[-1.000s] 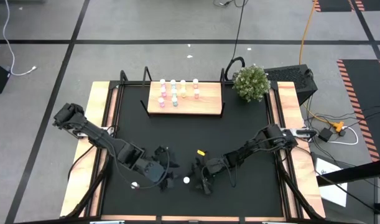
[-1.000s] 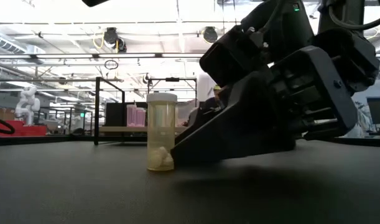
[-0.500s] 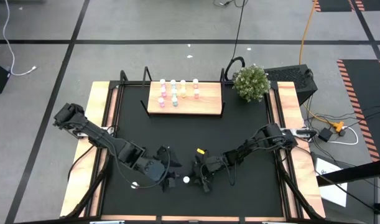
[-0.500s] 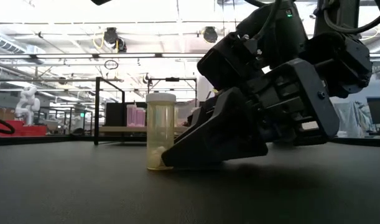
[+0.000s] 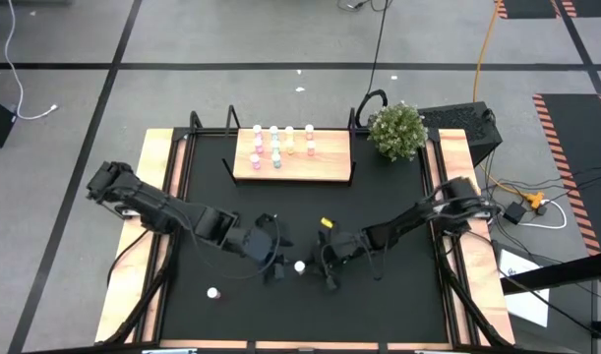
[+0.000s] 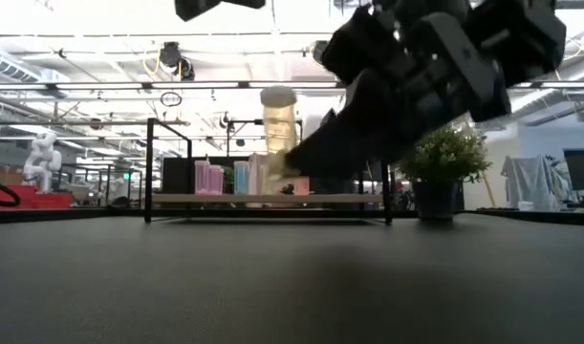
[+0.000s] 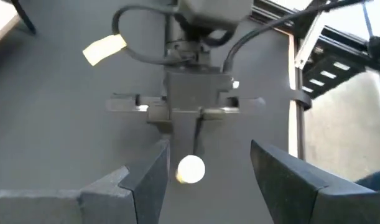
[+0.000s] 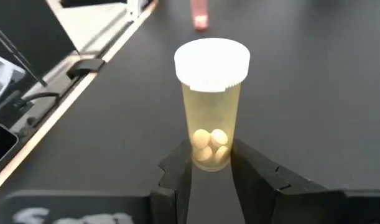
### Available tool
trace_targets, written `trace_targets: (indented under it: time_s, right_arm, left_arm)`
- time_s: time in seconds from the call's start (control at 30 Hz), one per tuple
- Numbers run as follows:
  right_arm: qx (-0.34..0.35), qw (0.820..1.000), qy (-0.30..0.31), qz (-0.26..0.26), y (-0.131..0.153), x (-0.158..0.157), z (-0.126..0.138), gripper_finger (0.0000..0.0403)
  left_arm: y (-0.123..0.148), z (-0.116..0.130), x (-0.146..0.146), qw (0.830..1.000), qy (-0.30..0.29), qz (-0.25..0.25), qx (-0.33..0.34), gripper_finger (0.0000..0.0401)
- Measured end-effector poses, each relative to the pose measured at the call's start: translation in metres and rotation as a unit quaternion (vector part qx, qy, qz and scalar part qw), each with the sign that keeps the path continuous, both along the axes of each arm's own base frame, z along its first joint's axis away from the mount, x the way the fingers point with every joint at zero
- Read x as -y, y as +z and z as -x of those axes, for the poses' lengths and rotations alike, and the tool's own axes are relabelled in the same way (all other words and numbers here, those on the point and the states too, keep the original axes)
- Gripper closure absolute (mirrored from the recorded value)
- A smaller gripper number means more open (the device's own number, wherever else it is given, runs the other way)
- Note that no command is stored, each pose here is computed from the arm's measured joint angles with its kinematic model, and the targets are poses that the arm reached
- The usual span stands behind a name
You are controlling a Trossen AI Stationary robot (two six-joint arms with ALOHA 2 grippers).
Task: Pick and place medicine bottles onto shelf by color
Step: Put the yellow medicine bottle on the shelf aligned with the other yellow medicine bottle
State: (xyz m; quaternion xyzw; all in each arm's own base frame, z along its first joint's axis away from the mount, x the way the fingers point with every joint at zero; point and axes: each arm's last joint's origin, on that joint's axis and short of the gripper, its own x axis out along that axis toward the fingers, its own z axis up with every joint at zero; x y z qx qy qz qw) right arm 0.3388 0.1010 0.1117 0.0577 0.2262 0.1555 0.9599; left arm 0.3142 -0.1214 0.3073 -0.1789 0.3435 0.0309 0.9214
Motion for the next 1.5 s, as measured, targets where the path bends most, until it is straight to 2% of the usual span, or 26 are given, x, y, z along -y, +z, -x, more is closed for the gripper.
trace_targets:
  time_s: [0.1,0.2,0.3,0.43,0.53,0.77,0.93,1.33,1.5]
  right_arm:
    - [-0.019,0.999,-0.025,0.006,0.019,0.011,0.007,0.0307]
    - [-0.015,0.997,-0.058,0.038,0.037,0.019,0.012,0.0307]
    - [-0.001,0.996,-0.073,0.054,0.052,0.026,0.015,0.0307]
    - [-0.001,0.995,-0.094,0.038,0.061,0.035,0.017,0.0307]
    - [-0.002,0.993,-0.115,0.029,0.064,0.041,0.017,0.0307]
    - [-0.007,0.992,-0.128,0.02,0.064,0.044,0.017,0.0307]
    - [-0.007,0.991,-0.13,0.017,0.064,0.044,0.016,0.0307]
    - [-0.013,0.989,-0.147,-0.002,0.064,0.05,0.016,0.0307]
    - [-0.014,0.989,-0.149,-0.002,0.064,0.052,0.015,0.0307]
  left_arm:
    - [-0.003,-0.008,-0.011,0.999,-0.048,-0.022,0.0,0.0176]
    - [-0.01,-0.017,-0.019,0.992,-0.107,-0.061,-0.005,0.0176]
    - [-0.015,-0.026,-0.032,0.987,-0.122,-0.1,0.003,0.0176]
    - [-0.021,-0.034,-0.05,0.979,-0.137,-0.149,-0.005,0.0176]
    - [-0.02,-0.035,-0.06,0.976,-0.14,-0.167,-0.007,0.0176]
    - [-0.023,-0.035,-0.075,0.969,-0.176,-0.17,-0.021,0.0176]
    - [-0.024,-0.035,-0.083,0.97,-0.169,-0.171,-0.03,0.0176]
    - [-0.037,-0.041,-0.077,0.962,-0.193,-0.185,-0.045,0.0176]
    - [-0.037,-0.042,-0.082,0.966,-0.181,-0.18,-0.046,0.0177]
